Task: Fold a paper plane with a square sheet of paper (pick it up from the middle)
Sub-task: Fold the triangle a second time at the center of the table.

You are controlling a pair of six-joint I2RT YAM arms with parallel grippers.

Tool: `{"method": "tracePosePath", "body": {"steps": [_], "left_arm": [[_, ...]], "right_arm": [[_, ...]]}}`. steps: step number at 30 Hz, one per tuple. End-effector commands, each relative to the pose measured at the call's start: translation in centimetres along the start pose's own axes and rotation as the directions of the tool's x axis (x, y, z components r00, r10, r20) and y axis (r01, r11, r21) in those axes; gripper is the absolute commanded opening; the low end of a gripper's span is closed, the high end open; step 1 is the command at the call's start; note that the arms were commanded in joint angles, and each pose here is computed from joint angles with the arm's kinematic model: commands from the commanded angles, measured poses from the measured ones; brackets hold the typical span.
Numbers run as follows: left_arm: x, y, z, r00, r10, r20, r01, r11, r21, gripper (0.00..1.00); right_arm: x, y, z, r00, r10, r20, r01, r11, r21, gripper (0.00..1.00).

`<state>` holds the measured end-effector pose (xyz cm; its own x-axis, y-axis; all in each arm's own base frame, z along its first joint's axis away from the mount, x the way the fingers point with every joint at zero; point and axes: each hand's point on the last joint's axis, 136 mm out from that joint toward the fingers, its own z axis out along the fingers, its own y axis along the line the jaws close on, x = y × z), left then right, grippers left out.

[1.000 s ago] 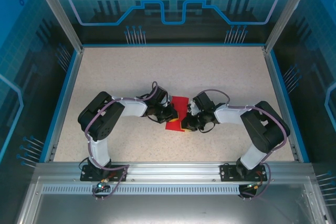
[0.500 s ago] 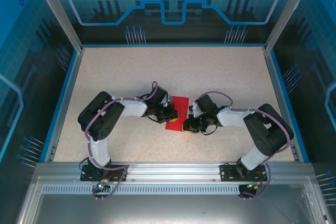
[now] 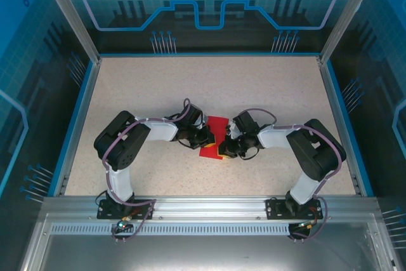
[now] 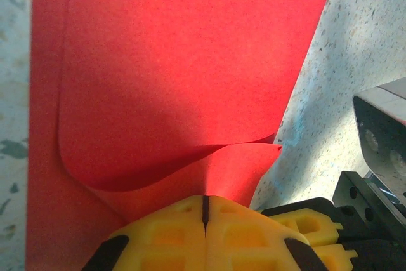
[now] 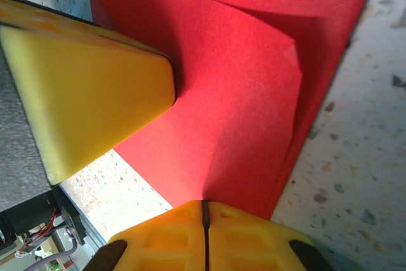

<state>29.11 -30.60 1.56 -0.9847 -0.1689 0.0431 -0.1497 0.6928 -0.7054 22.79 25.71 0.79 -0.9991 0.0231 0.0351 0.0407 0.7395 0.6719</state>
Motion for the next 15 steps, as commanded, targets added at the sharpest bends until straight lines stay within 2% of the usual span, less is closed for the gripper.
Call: {"method": "tracePosePath", "body": {"steps": [1, 3, 5, 8, 10, 15], "left_arm": [[-0.1, -1.7, -1.0, 0.999, 0.044, 0.01, -0.044, 0.999, 0.015, 0.0], [-0.1, -2.5, -1.6, 0.998, 0.057, 0.018, -0.058, 0.998, 0.034, 0.01], [0.0, -3.1, -2.0, 0.998, 0.061, 0.023, -0.062, 0.997, 0.048, 0.09], [0.7, -3.9, -2.4, 0.998, 0.066, 0.007, -0.066, 0.995, 0.075, 0.11], [1.1, -3.9, -2.4, 0.998, 0.065, 0.0, -0.065, 0.996, 0.066, 0.11], [1.9, -2.9, -1.5, 0.998, 0.053, -0.017, -0.052, 0.998, 0.028, 0.03]], "right_arm": [[2.3, -4.6, 0.9, 0.995, 0.092, -0.049, -0.084, 0.985, 0.153, 0.06], [2.3, -4.4, 0.9, 0.995, 0.089, -0.047, -0.081, 0.985, 0.149, 0.06], [2.2, -4.3, 0.8, 0.995, 0.088, -0.048, -0.08, 0.986, 0.149, 0.06], [2.1, -4.3, 0.8, 0.995, 0.09, -0.047, -0.081, 0.984, 0.157, 0.06], [2.0, -4.2, 0.8, 0.995, 0.087, -0.045, -0.079, 0.985, 0.156, 0.06], [2.0, -4.2, 0.9, 0.995, 0.085, -0.049, -0.077, 0.985, 0.152, 0.06]]}}
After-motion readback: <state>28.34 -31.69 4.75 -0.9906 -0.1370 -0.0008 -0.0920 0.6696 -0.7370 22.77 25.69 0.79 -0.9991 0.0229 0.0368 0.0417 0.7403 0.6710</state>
